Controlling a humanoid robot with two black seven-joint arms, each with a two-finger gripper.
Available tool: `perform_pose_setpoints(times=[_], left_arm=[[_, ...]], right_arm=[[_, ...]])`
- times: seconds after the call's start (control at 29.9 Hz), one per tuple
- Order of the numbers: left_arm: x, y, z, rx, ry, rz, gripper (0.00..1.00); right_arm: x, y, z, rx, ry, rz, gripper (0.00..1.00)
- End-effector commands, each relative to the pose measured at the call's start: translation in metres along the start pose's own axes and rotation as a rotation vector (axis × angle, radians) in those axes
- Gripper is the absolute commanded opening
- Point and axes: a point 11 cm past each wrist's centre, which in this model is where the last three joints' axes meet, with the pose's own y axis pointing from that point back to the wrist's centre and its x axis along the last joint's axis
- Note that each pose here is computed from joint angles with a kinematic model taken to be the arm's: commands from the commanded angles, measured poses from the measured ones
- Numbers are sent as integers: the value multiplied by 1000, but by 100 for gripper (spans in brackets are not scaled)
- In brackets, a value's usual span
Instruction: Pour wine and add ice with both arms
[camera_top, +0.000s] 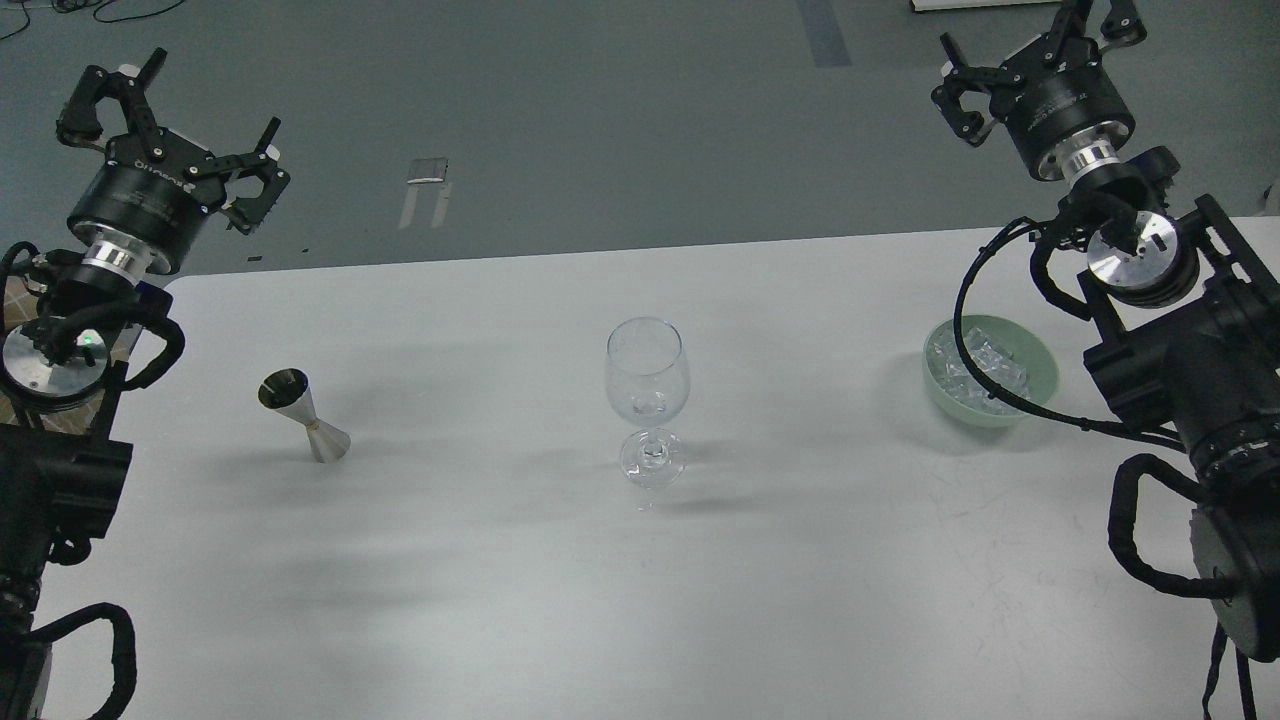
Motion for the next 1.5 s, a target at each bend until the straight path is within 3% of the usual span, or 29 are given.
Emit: perform_pose_setpoints(times=[0.0,0.13,0.2,0.47,0.77,1.24,1.47], left_arm=[[-2,-1,-5,35,-42,7,98],[-21,-2,-3,100,-113,-21,98],[-20,19,20,106,-194,0,98],[-55,58,46,62,-260,-38,98],[-20,136,78,11,-300,103,98],[-18,233,16,133,-208,147,95],[-3,273,-24,101,-60,248,95]], right_arm=[[-4,0,-3,8,3,-14,100],[-1,4,-3,11,6,-16,100],[6,12,-11,20,28,-14,100],[29,33,-11,14,48,27,100],[39,45,-16,16,66,42,100],[45,51,-10,2,64,56,100],[53,59,-6,-7,64,75,100]])
